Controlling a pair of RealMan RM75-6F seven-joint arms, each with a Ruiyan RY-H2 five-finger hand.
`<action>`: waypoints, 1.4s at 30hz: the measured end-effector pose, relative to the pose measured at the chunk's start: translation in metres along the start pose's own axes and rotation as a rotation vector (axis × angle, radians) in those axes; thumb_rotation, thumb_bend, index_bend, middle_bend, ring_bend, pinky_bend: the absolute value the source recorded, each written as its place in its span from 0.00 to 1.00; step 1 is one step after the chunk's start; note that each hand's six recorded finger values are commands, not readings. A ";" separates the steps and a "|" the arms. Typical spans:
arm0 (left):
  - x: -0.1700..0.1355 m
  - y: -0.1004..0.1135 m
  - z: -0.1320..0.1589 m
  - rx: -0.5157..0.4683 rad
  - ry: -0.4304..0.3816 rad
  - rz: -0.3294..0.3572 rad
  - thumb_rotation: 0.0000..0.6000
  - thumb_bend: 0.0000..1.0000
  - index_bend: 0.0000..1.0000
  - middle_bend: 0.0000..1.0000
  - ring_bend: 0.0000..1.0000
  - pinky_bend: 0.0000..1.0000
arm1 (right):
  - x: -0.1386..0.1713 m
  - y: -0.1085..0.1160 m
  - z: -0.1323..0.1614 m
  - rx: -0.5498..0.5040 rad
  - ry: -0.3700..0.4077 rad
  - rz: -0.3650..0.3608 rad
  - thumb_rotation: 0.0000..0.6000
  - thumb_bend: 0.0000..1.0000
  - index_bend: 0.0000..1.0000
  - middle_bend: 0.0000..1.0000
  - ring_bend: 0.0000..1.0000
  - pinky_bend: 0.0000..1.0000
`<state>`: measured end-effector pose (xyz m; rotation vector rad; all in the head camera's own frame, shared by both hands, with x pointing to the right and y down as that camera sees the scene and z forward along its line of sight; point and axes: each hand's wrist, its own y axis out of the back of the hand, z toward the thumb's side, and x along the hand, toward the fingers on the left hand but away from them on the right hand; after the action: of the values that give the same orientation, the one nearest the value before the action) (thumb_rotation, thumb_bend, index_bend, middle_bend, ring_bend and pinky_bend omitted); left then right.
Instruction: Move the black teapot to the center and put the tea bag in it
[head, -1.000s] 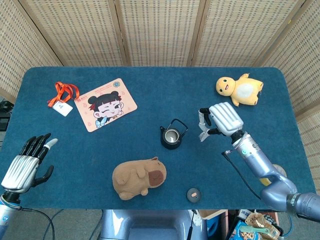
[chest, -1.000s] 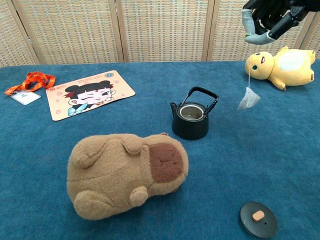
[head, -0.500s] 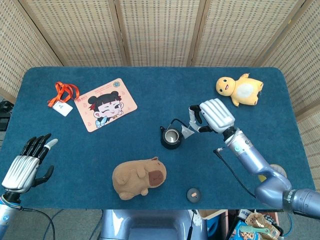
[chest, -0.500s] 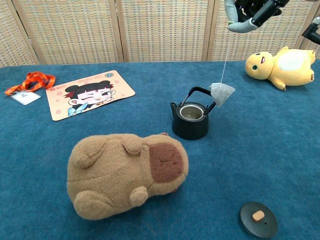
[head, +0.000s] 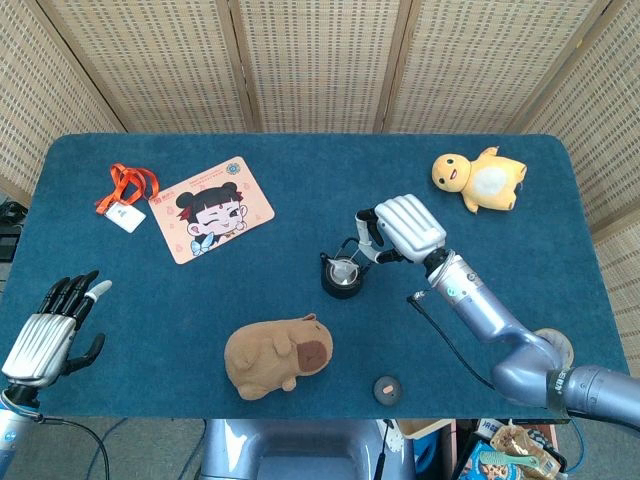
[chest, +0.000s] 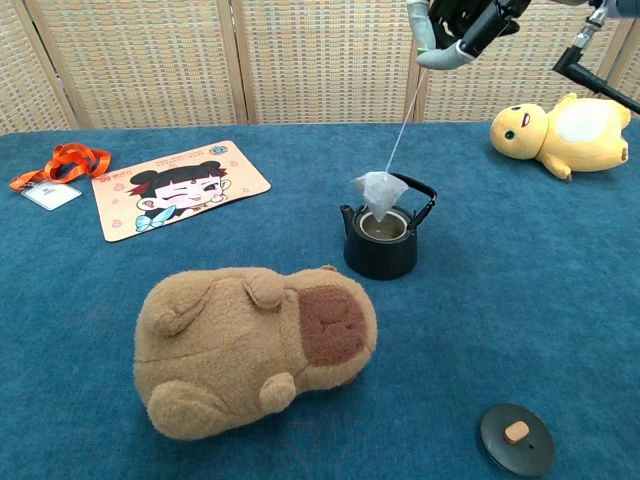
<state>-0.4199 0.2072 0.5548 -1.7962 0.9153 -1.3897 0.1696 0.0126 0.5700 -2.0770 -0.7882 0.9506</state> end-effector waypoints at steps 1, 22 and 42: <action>0.000 0.000 0.000 0.000 0.000 0.000 1.00 0.47 0.10 0.00 0.00 0.00 | 0.000 -0.001 0.000 0.001 0.001 0.003 1.00 0.71 0.69 0.82 0.81 0.91; -0.005 -0.007 -0.012 -0.011 0.031 -0.014 1.00 0.47 0.10 0.00 0.00 0.00 | -0.012 -0.050 0.002 0.014 0.000 0.112 1.00 0.71 0.69 0.82 0.81 0.91; -0.004 -0.010 -0.007 -0.011 0.017 -0.027 1.00 0.48 0.10 0.00 0.00 0.00 | 0.010 -0.104 -0.010 0.131 0.006 0.236 1.00 0.71 0.69 0.82 0.81 0.91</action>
<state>-0.4262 0.2148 0.5627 -1.8139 0.9127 -1.4205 0.1594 0.0752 0.6535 -2.0866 -0.4706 1.0911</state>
